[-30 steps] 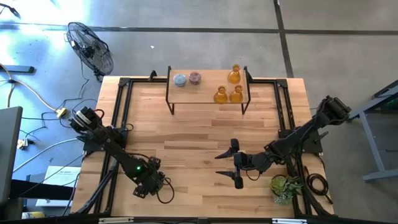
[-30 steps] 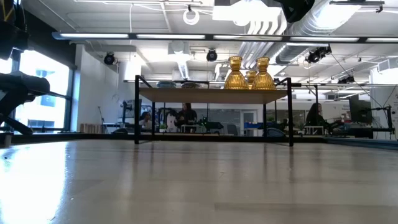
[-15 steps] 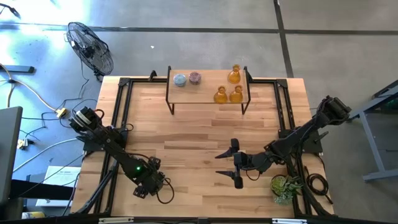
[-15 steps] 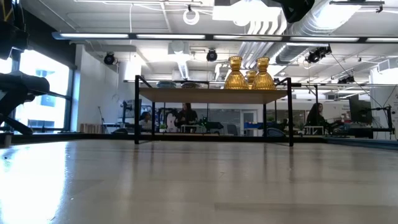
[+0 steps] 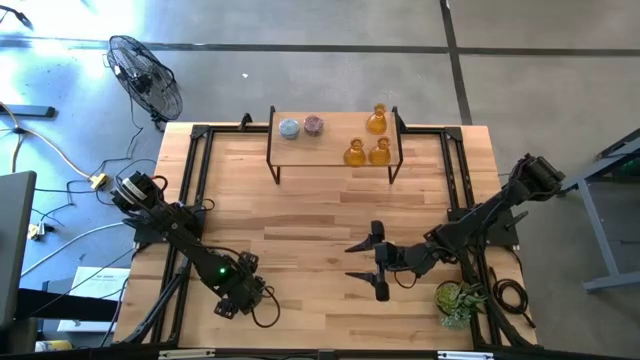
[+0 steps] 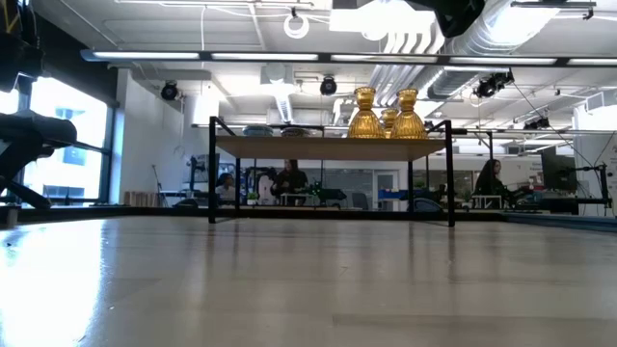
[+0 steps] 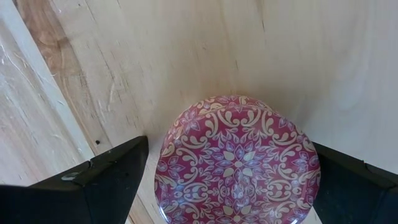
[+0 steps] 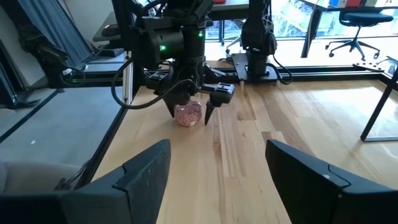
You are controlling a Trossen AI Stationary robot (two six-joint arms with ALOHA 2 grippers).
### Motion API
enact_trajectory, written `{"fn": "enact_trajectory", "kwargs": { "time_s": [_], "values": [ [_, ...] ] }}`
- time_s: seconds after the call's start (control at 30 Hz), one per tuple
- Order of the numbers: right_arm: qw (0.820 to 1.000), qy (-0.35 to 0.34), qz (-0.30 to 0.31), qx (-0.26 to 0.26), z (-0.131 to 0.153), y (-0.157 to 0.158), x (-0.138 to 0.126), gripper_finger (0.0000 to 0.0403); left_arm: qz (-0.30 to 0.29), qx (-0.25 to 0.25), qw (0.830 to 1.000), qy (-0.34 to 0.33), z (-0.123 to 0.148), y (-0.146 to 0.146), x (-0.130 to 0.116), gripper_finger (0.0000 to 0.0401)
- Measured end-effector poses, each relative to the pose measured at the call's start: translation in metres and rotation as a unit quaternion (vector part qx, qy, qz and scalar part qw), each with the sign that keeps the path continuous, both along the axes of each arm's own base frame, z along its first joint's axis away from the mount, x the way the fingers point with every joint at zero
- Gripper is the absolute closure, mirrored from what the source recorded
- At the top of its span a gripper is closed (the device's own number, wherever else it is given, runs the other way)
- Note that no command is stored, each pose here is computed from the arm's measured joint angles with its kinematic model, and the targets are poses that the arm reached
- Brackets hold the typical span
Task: Pick & Place candle stick holders
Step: Put the pink patterned candle on the shelf
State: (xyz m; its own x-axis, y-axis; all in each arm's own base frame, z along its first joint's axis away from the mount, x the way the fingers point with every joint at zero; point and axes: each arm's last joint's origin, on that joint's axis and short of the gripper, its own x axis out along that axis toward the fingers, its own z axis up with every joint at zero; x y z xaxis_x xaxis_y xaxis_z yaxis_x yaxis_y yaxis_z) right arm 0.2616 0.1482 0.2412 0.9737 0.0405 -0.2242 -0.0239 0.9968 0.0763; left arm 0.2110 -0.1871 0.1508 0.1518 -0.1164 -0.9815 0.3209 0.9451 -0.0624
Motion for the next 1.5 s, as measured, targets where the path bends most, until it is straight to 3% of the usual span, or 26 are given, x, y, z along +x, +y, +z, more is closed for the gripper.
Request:
{"fn": "enact_trajectory", "kwargs": {
  "time_s": [0.27, 0.7, 0.83, 1.0, 1.3, 1.5],
  "values": [
    [1.000, 0.000, 0.002, 0.002, 0.000, 0.000, 0.000, 0.0144, 0.060, -0.007, 0.998, 0.004, 0.000, 0.000, 0.000, 0.0015],
    [1.000, 0.000, 0.002, 0.002, 0.000, 0.000, 0.000, 0.0144, 0.090, -0.010, 0.996, 0.009, 0.000, 0.000, 0.000, 0.0017],
    [1.000, 0.000, 0.002, 0.002, 0.000, 0.000, 0.000, 0.0144, 0.093, -0.009, 0.996, 0.010, 0.000, 0.000, 0.000, 0.0042],
    [1.000, 0.000, 0.002, 0.002, 0.000, 0.000, 0.000, 0.0144, 0.101, -0.009, 0.995, 0.010, 0.000, 0.001, 0.000, 0.0114],
    [1.000, 0.000, 0.002, 0.001, 0.000, 0.000, 0.000, 0.0144, 0.125, -0.010, 0.992, 0.007, 0.003, -0.001, 0.002, 0.0114],
    [1.000, 0.000, -0.003, 0.000, 0.000, 0.000, 0.000, 0.0144, 0.122, 0.021, 0.992, -0.040, 0.027, -0.007, 0.014, 0.0114]
  ]
}}
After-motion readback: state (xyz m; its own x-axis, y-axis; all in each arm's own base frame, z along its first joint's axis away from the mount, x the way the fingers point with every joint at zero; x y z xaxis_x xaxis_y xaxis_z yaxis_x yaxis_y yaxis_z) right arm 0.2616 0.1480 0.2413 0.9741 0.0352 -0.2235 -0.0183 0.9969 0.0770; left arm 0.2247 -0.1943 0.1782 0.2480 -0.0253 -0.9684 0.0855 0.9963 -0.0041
